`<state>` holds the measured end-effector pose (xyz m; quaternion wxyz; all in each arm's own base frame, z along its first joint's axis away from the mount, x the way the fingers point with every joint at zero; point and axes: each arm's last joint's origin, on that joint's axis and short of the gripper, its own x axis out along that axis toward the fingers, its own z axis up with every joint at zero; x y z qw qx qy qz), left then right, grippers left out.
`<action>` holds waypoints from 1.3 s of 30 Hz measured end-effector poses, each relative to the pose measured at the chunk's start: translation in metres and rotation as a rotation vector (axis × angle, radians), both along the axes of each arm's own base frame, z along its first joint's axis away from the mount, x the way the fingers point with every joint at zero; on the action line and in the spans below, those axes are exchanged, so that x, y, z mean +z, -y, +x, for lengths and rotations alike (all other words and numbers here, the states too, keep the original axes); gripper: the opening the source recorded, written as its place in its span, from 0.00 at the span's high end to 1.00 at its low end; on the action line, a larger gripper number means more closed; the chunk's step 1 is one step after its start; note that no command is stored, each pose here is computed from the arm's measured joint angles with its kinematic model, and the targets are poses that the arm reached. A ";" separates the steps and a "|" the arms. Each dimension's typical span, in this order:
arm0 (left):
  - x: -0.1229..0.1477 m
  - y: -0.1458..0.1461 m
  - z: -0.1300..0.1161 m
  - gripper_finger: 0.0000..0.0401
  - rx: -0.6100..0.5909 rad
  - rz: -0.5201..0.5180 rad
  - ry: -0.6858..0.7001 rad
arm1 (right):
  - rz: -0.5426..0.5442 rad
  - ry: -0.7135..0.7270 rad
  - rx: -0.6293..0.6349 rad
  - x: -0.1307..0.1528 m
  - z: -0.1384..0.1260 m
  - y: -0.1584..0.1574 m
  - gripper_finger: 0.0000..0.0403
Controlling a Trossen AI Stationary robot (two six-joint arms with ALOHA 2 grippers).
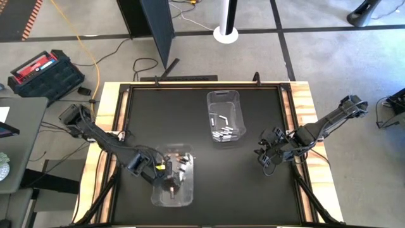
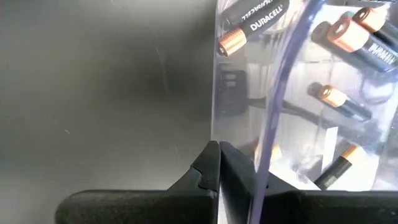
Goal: Sort batteries
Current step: Move the bottom transparent bin to the top of the table
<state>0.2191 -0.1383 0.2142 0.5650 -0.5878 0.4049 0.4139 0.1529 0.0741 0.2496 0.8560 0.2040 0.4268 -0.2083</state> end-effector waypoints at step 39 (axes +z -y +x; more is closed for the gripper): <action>-0.020 -0.260 0.016 1.00 0.037 0.088 -0.177 | 0.085 0.061 -0.102 0.002 0.005 0.000 0.42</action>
